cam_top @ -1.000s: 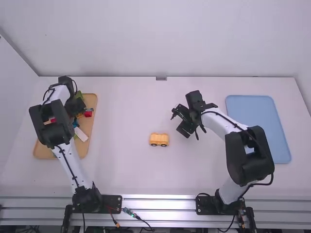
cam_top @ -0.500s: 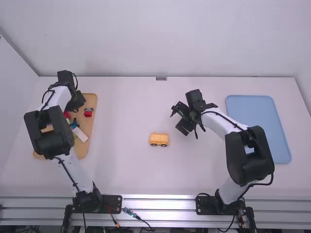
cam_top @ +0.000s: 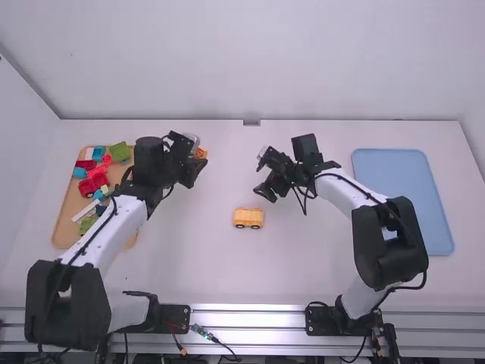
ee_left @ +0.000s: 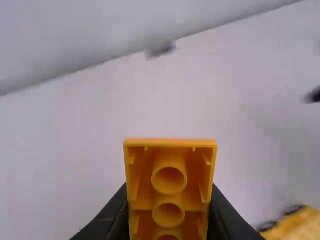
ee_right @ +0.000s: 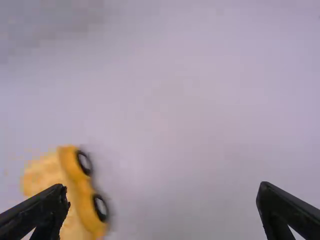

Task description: Assemble lego blocks to make yellow taxi

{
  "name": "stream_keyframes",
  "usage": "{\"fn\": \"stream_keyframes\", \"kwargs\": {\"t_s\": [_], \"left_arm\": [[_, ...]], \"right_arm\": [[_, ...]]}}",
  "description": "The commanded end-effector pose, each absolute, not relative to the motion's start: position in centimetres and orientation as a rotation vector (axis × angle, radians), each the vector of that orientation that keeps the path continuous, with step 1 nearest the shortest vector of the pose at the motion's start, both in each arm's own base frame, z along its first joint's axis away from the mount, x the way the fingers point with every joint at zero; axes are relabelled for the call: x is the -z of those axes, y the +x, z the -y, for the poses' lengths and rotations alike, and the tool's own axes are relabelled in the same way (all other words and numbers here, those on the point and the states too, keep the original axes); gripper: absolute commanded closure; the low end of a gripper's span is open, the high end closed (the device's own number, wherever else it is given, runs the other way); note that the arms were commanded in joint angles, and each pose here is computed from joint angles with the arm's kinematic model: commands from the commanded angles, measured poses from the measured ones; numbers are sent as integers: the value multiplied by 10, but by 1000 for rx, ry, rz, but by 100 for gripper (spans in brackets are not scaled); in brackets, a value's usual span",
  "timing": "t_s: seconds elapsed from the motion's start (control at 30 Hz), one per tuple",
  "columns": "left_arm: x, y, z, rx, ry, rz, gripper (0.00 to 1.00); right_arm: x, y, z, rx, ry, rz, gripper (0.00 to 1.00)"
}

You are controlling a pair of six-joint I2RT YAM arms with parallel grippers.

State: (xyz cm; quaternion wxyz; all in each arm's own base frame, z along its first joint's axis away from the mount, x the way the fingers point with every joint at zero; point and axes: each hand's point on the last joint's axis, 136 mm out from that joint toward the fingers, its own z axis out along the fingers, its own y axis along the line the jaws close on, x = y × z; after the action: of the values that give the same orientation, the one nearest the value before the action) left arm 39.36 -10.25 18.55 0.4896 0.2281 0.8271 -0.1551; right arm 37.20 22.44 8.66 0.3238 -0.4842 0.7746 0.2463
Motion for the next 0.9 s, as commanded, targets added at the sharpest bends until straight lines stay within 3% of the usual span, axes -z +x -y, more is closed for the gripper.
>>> {"fn": "stream_keyframes", "kwargs": {"t_s": [0.0, 0.13, 0.33, 0.57, 0.67, 0.87], "left_arm": [[-206, 358, 142, 595, 788, -1807, 98], [-203, 335, 159, 764, 826, -1706, 98], [-203, 306, 179, 967, 961, -1540, 98], [-190, 305, 193, 1049, 989, -1515, 98], [-182, 304, 207, 1068, 1031, -1480, 98], [-179, 308, 209, 1061, 1035, -1462, 98]], "right_arm": [[-133, 354, -246, -920, -1308, -1793, 1], [-172, 324, -244, -1210, -1344, -1458, 1], [-195, 299, -226, -1341, -1325, -1158, 0], [-204, 299, -235, -1369, -1344, -1120, 2], [-212, 308, -251, -1389, -1349, -1192, 11], [-211, 323, -268, -1343, -1305, -1330, 16]]}}
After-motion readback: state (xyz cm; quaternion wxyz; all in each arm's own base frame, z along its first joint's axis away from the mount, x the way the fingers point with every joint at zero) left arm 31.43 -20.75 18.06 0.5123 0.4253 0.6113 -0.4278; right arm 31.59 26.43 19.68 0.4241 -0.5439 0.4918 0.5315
